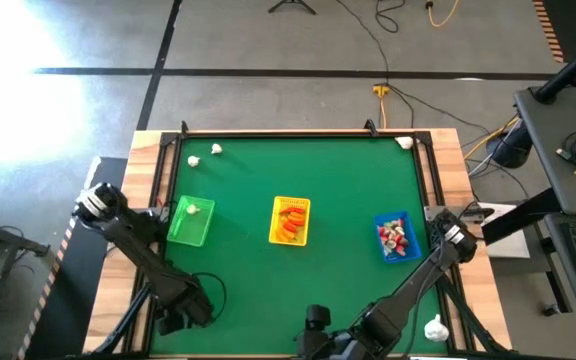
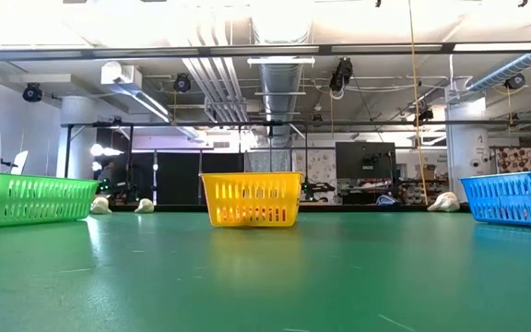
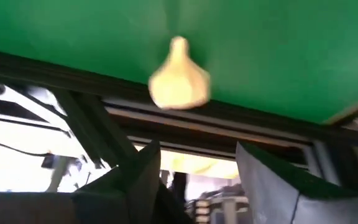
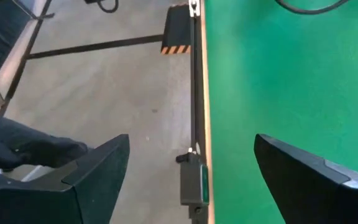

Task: Sort produce into baskets
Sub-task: Put the white garlic into the green bin

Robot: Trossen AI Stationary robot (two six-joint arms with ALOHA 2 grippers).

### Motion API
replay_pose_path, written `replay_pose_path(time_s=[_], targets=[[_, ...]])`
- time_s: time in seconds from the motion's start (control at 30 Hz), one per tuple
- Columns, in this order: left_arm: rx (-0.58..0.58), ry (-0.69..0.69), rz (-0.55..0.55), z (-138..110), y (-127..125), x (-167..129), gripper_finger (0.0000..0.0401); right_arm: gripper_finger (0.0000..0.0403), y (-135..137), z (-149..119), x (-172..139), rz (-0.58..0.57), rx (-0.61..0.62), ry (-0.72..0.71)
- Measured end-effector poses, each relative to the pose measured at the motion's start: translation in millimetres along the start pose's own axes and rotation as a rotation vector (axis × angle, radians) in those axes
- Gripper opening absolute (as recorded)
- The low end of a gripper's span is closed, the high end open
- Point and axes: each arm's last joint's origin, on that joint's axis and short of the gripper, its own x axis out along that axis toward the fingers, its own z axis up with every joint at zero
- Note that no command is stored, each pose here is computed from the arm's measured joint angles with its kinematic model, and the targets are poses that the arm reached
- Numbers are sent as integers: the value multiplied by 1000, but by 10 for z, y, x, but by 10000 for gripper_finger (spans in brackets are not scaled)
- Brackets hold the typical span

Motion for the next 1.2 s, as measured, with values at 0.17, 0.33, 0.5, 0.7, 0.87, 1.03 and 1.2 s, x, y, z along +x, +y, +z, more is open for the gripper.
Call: replay_pose_path(time_s=[0.17, 0.33, 0.5, 0.7, 0.87, 1.03, 1.2], targets=[[56, 69, 104, 129, 22, 129, 228, 341, 11, -19, -1, 16, 45, 21], [71, 69, 191, 170, 54, 187, 285, 341, 9, -18, 0, 16, 88, 24], [78, 9, 88, 281, -49, 216, 332, 341, 4, -15, 2, 17, 123, 26], [87, 39, 119, 368, -52, 341, 332, 341, -21, 4, 12, 14, 145, 25], [87, 78, 142, 419, -39, 431, 295, 340, -83, 53, 34, 4, 157, 21], [78, 88, 155, 436, -25, 472, 225, 338, -180, 131, 69, 47, 179, 63], [73, 88, 165, 433, 36, 517, 124, 320, -346, 328, 6, 77, 235, 143]])
